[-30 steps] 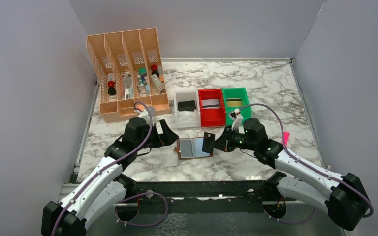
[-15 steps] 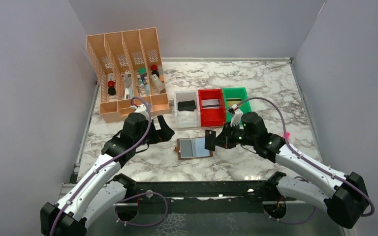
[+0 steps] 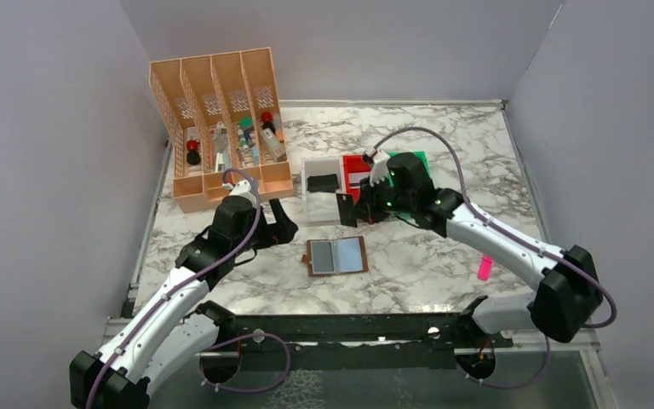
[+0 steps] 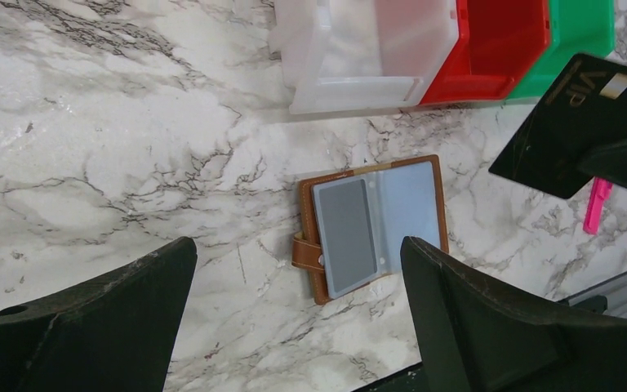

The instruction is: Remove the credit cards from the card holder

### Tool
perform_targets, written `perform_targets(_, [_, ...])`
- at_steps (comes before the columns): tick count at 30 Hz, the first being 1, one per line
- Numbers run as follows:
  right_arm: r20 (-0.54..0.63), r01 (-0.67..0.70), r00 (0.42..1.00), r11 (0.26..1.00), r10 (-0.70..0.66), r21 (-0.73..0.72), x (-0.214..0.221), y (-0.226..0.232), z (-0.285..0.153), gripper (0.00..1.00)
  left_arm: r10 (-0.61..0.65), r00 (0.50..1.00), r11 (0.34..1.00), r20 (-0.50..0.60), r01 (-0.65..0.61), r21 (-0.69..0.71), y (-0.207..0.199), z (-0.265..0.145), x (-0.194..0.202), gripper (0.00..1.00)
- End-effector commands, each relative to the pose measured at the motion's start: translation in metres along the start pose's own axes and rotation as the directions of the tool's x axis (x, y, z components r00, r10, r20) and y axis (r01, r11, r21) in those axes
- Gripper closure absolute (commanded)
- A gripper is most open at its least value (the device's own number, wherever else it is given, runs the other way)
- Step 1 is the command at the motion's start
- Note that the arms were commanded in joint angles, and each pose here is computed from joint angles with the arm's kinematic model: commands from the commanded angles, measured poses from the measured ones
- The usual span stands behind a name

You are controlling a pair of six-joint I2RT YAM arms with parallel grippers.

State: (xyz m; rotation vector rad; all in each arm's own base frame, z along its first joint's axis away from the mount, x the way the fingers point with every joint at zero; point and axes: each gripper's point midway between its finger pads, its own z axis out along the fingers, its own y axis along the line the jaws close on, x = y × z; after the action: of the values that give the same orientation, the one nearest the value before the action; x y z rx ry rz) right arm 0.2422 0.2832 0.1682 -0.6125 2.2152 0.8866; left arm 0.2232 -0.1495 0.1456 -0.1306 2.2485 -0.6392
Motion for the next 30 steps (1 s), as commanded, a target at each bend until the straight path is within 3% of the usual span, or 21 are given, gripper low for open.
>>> perform_targets(1, [-0.037,0.233,0.972,0.964,-0.230,0.132,-0.033,-0.018,0.020,0.99,-0.024,0.997,0.997,0.070,0.029,-0.072,0.013,-0.001,-0.011,0.01])
perform_targets(8, [-0.064,0.430,0.900,0.849,-0.432,0.307,-0.095,-0.040,0.060,0.99,-0.074,0.993,0.987,0.093,0.086,-0.136,0.028,0.001,-0.006,0.01])
perform_targets(13, [-0.186,0.613,0.783,0.683,-0.594,0.397,-0.094,-0.066,0.091,0.99,-0.077,0.992,0.987,0.103,0.090,-0.134,0.029,-0.001,-0.007,0.01])
perform_targets(17, [-0.186,0.704,0.690,0.590,-0.700,0.395,-0.099,-0.068,0.108,0.99,-0.083,0.986,0.983,0.142,0.104,-0.151,0.033,-0.004,-0.011,0.01])
perform_targets(25, [-0.243,0.791,0.586,0.480,-0.773,0.380,-0.090,-0.081,0.133,0.99,-0.091,0.983,0.983,0.157,0.114,-0.144,0.034,-0.006,-0.012,0.01])
perform_targets(30, [-0.326,0.802,0.566,0.413,-0.757,0.432,-0.091,-0.101,0.144,0.99,-0.089,0.984,0.984,0.152,0.110,-0.140,0.033,-0.005,-0.011,0.01])
